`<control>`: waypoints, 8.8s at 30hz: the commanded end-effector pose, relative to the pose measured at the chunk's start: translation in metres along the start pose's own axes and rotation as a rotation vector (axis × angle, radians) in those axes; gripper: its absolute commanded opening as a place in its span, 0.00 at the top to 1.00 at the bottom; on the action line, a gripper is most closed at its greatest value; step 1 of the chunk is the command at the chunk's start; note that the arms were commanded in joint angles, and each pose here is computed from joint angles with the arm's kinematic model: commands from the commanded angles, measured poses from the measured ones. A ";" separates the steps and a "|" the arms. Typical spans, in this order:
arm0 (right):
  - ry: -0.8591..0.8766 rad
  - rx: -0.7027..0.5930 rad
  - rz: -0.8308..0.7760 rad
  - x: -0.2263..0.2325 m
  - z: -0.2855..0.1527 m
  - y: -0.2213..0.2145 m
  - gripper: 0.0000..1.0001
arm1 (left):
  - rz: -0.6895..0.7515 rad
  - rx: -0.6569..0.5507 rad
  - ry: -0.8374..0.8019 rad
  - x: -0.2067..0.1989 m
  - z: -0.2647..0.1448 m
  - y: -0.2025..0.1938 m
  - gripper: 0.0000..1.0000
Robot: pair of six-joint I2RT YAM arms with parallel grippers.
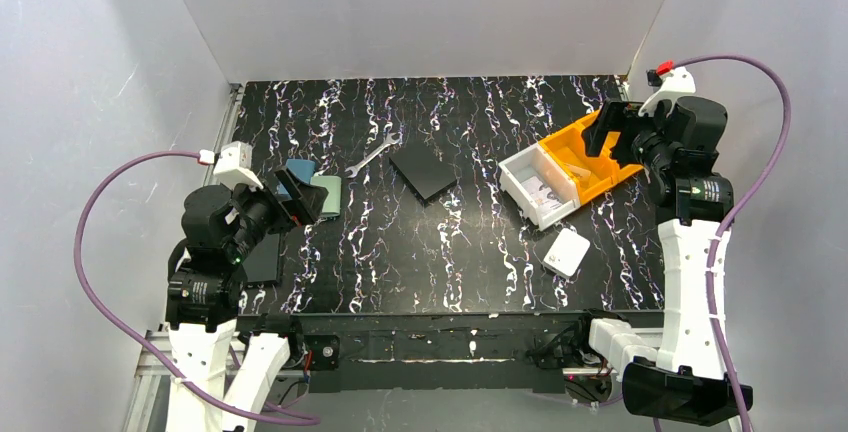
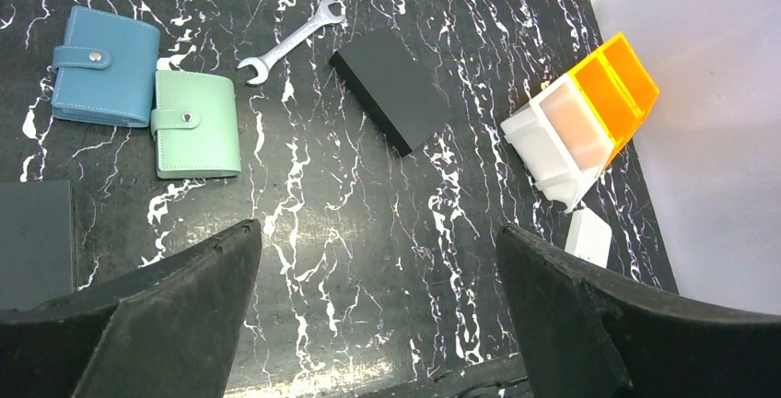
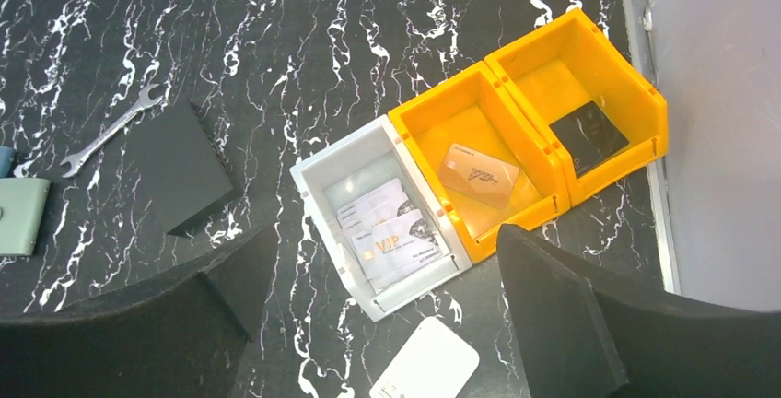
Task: Take the credit cards out of the card holder
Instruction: Move the card holder to the center of the board, then remove the credit card from the card holder.
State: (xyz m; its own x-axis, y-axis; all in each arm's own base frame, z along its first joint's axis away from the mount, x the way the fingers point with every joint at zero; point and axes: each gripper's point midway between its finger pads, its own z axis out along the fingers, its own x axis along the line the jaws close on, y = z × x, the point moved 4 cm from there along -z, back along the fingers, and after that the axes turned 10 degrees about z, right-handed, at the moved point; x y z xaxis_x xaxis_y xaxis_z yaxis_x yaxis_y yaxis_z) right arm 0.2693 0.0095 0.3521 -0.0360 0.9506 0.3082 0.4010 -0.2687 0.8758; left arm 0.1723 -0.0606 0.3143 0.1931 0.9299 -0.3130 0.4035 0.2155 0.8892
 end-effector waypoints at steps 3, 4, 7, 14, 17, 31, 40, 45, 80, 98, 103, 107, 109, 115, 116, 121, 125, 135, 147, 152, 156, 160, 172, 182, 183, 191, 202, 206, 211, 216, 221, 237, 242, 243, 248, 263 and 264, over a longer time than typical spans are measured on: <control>-0.020 -0.068 0.019 0.002 -0.008 0.016 0.02 | 0.013 0.015 -0.040 -0.004 -0.001 -0.003 0.02; -0.019 -0.068 0.016 0.002 -0.008 0.014 0.02 | 0.011 0.018 -0.048 -0.005 -0.001 -0.004 0.02; 0.014 -0.074 0.000 0.005 -0.010 0.011 0.02 | 0.008 0.019 -0.064 -0.007 -0.001 -0.006 0.02; 0.089 -0.047 -0.067 0.006 -0.003 0.004 0.02 | 0.015 0.034 -0.102 -0.011 -0.002 -0.011 0.02; 0.212 -0.001 -0.190 0.011 -0.001 -0.008 0.02 | 0.017 0.062 -0.128 -0.013 -0.002 -0.017 0.02; 0.590 0.142 -0.250 0.029 0.017 -0.057 0.02 | -0.017 0.242 -0.157 -0.007 0.012 -0.057 0.02; 0.651 0.193 -0.219 0.020 0.046 -0.083 0.02 | 0.031 0.429 -0.006 0.030 0.066 -0.073 0.02; 0.709 0.184 -0.210 0.021 0.056 -0.090 0.02 | 0.115 0.530 0.076 0.038 0.095 -0.081 0.04; 0.788 0.118 -0.181 0.023 0.054 -0.127 0.02 | 0.348 0.802 0.454 0.132 0.216 -0.121 0.57; 0.761 0.143 -0.188 0.015 0.061 -0.136 0.02 | 0.362 0.776 0.452 0.131 0.215 -0.116 0.61; 0.764 0.142 -0.190 0.016 0.060 -0.136 0.02 | 0.367 0.774 0.457 0.132 0.215 -0.115 0.62; 0.765 0.137 -0.196 0.017 0.059 -0.135 0.02 | 0.377 0.773 0.464 0.133 0.215 -0.115 0.62; 0.769 0.137 -0.195 0.017 0.059 -0.135 0.02 | 0.378 0.776 0.465 0.134 0.215 -0.115 0.62; 0.775 0.138 -0.194 0.018 0.058 -0.135 0.02 | 0.385 0.789 0.468 0.136 0.215 -0.119 0.64; 0.775 0.138 -0.194 0.018 0.058 -0.135 0.02 | 0.385 0.790 0.470 0.136 0.216 -0.119 0.64; 0.782 0.136 -0.196 0.019 0.057 -0.135 0.02 | 0.385 0.788 0.470 0.137 0.216 -0.119 0.66; 0.790 0.137 -0.194 0.019 0.057 -0.136 0.02 | 0.357 0.763 0.450 0.135 0.218 -0.117 0.65; 0.795 0.143 -0.190 0.019 0.057 -0.137 0.02 | 0.169 0.709 0.362 0.138 0.225 -0.117 0.64; 0.795 0.144 -0.188 0.019 0.058 -0.138 0.02 | 0.159 0.736 0.418 0.147 0.227 -0.127 0.62; 0.795 0.146 -0.187 0.019 0.058 -0.138 0.02 | 0.179 0.755 0.452 0.153 0.226 -0.131 0.68; 0.793 0.147 -0.189 0.018 0.058 -0.138 0.02 | 0.197 0.758 0.468 0.155 0.224 -0.130 0.77; 0.789 0.146 -0.190 0.018 0.059 -0.138 0.02 | 0.219 0.752 0.474 0.153 0.221 -0.124 0.91; 0.800 0.159 -0.183 0.018 0.059 -0.140 0.02 | 0.213 0.656 0.183 0.067 0.208 -0.102 1.00; 0.861 0.197 -0.199 0.032 0.057 -0.150 0.02 | -0.179 0.610 -0.115 -0.010 0.178 -0.129 1.00; 0.868 0.203 -0.206 0.035 0.057 -0.152 0.02 | -0.191 0.609 -0.133 -0.015 0.174 -0.135 1.00; 0.974 0.255 -0.305 0.065 0.052 -0.173 0.02 | -0.242 0.678 -0.181 -0.028 0.138 -0.172 1.00; 1.322 0.364 -1.025 0.181 0.042 -0.263 0.02 | -0.325 0.697 -0.097 -0.018 0.095 -0.209 1.00; 1.291 0.311 -1.210 0.230 0.048 -0.295 0.02 | -0.346 0.689 -0.096 -0.019 0.090 -0.210 1.00; 1.212 0.229 -1.318 0.267 0.045 -0.326 0.02 | -0.359 0.685 -0.089 -0.017 0.084 -0.214 1.00; 1.142 0.169 -1.286 0.294 0.042 -0.344 0.05 | -0.362 0.688 -0.093 -0.016 0.080 -0.218 1.00; 1.051 0.157 -1.271 0.298 0.054 -0.350 0.17 | -0.358 0.682 -0.096 -0.016 0.077 -0.216 1.00; 0.931 0.182 -1.041 0.271 0.066 -0.315 0.99 | -0.333 0.674 -0.113 -0.019 0.073 -0.208 1.00; 0.986 0.323 -0.746 0.234 0.071 -0.279 0.99 | -0.309 0.667 -0.134 -0.023 0.078 -0.200 1.00; 1.003 0.358 -0.709 0.226 0.068 -0.278 0.99 | -0.307 0.673 -0.141 -0.024 0.081 -0.199 1.00; 0.873 0.516 -0.596 0.168 0.061 -0.293 0.99 | -0.292 0.739 -0.178 -0.031 0.108 -0.201 1.00; 0.335 0.752 -0.278 0.066 0.098 -0.319 0.81 | -0.164 0.971 -0.070 -0.017 0.162 -0.235 1.00; 0.351 0.768 -0.281 0.068 0.098 -0.321 0.75 | -0.153 0.965 -0.054 -0.015 0.163 -0.235 1.00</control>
State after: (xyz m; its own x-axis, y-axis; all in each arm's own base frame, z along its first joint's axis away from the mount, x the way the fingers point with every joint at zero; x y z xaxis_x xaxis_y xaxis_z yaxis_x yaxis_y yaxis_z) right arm 0.2319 0.1882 0.0680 -0.5242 0.7818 0.3375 0.7647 0.2578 0.5905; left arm 0.2191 -0.1901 0.0583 0.0896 0.8355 -0.5422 0.9848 0.0070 0.1736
